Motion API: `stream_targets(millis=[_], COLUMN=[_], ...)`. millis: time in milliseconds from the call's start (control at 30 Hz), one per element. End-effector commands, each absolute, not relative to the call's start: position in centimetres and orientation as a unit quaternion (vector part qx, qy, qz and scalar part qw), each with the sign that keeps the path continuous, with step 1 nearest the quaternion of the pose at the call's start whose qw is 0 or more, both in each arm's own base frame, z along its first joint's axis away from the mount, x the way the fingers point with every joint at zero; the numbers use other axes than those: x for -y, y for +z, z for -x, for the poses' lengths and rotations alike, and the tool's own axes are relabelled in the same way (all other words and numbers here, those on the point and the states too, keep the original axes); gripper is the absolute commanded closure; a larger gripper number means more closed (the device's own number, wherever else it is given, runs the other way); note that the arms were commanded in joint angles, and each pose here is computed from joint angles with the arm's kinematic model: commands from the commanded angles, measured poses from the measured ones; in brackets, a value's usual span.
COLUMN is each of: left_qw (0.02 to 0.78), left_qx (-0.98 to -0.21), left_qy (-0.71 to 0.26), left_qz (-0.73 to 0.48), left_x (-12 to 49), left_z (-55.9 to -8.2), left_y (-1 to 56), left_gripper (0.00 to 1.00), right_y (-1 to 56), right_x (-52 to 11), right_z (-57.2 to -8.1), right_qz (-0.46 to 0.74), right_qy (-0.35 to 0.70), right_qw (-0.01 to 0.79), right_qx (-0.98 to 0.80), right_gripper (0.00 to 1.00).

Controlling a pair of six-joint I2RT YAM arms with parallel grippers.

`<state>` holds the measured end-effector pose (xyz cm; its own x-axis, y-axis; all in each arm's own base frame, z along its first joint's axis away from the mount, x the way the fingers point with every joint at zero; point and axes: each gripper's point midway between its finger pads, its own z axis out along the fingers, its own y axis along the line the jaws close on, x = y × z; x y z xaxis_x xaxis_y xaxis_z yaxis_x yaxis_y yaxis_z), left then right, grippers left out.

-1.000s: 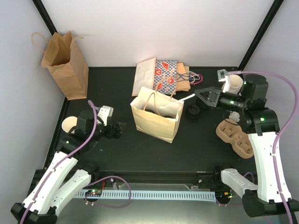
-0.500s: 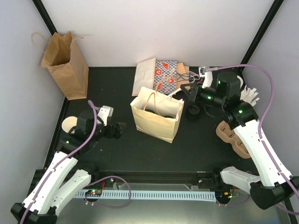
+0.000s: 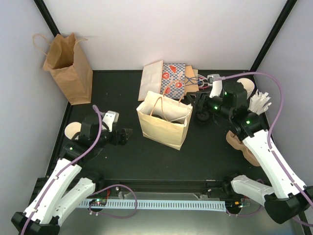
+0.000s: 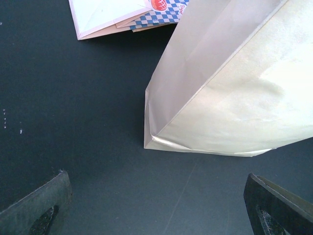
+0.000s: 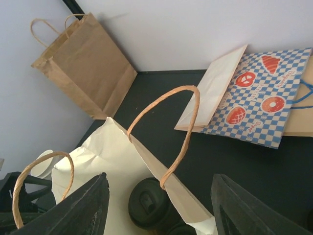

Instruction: Pack the takeout coffee

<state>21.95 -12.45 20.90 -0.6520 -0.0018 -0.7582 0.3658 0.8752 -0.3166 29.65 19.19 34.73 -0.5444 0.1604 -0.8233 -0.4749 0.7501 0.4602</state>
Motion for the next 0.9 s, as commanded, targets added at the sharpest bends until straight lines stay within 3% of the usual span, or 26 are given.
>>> stream_targets(millis=[0,233,400,600,867], left_qw=[0.413,0.413,0.414,0.415,0.414], left_qx=[-0.877,-0.877,-0.877,-0.876,-0.875], left_qy=[-0.226,-0.226,-0.226,-0.227,-0.231], left_qz=[-0.095,-0.095,-0.094,-0.095,-0.098], left_x=[12.3,12.3,12.3,12.3,12.5], left_z=[-22.4,-22.4,-22.4,-22.3,-22.3], left_y=[21.4,21.4,21.4,21.5,21.5], left_gripper=[0.01,0.01,0.01,0.01,0.01], right_y=[36.4,36.5,36.4,36.6,31.2], right_x=[-17.6,-15.6,-12.6,-4.7,6.7], right_z=[-29.3,-29.3,-29.8,-31.0,-33.3], right_qz=[0.091,0.072,0.042,-0.055,-0.214], right_qy=[0.303,0.251,0.183,0.104,-0.030], right_qw=[0.498,0.504,0.502,0.501,0.415], right_qx=[-0.808,-0.823,-0.844,-0.857,-0.884], right_gripper=[0.39,0.37,0.44,0.46,0.56])
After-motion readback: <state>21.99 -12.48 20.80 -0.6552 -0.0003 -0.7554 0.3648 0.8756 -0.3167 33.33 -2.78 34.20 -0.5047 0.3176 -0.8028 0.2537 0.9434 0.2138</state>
